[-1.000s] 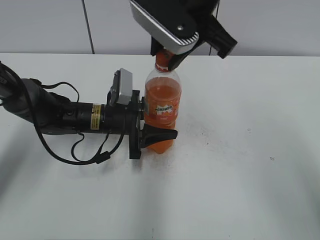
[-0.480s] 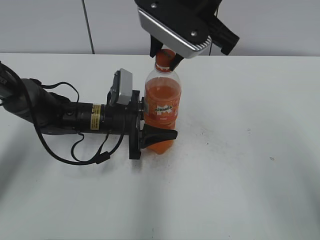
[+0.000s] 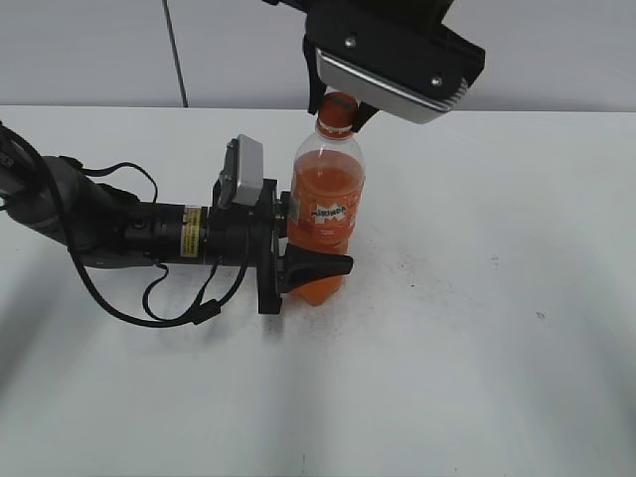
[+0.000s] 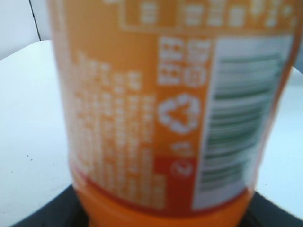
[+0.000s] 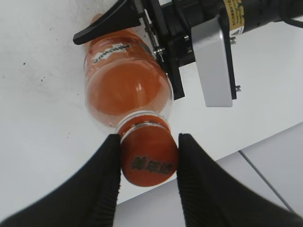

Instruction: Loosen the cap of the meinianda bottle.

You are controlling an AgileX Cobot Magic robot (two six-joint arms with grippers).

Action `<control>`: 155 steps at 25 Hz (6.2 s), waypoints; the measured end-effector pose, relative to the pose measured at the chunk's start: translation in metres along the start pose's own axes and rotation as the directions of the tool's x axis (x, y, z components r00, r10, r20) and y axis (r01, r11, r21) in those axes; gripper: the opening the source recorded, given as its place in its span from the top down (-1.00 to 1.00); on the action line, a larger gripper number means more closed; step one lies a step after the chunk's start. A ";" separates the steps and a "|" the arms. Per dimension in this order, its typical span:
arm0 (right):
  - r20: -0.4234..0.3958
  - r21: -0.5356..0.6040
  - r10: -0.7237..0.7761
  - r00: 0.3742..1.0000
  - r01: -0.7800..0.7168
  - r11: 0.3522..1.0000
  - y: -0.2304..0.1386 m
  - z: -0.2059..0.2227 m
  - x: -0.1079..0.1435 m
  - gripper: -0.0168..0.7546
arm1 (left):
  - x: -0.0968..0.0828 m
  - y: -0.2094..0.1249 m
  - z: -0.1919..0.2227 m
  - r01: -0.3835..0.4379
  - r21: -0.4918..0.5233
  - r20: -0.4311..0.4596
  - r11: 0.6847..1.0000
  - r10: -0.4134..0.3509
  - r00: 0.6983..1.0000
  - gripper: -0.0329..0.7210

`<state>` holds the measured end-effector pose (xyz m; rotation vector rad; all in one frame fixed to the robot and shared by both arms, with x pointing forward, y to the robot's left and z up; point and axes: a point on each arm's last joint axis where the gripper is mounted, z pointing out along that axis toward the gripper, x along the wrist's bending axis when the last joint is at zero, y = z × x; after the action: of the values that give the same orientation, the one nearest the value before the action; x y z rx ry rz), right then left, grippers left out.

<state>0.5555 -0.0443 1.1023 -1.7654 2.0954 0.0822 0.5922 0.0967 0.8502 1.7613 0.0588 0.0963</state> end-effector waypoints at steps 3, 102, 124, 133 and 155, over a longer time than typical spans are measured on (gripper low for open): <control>-0.002 0.003 -0.066 0.998 0.066 0.998 0.000 0.000 0.000 0.25 | 0.000 0.000 0.000 0.001 -0.001 -0.001 1.000 -0.001 1.000 -0.11; 0.281 0.151 0.175 -0.944 -0.137 -0.979 -0.031 0.105 0.298 0.25 | 0.002 0.000 0.000 0.030 -0.004 -0.017 1.000 -0.031 0.999 -0.10; 0.286 0.179 0.182 -0.941 -0.134 -0.975 -0.029 0.111 0.301 0.25 | 0.001 0.000 0.000 0.028 -0.001 -0.013 1.000 -0.028 1.000 -0.10; 0.286 0.180 0.182 -0.941 -0.134 -0.974 -0.029 0.111 0.301 0.25 | 0.001 0.000 0.000 0.028 -0.001 -0.013 1.000 -0.028 1.000 -0.10; 0.285 0.244 0.178 -0.942 -0.109 -0.964 -0.024 0.125 0.307 -0.56 | 0.001 0.000 0.000 0.028 -0.001 -0.012 1.000 -0.028 1.000 -0.10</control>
<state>0.5729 -0.2985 0.8894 2.2463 2.2003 0.0311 0.5934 0.0971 0.8503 1.7588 0.0921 0.0864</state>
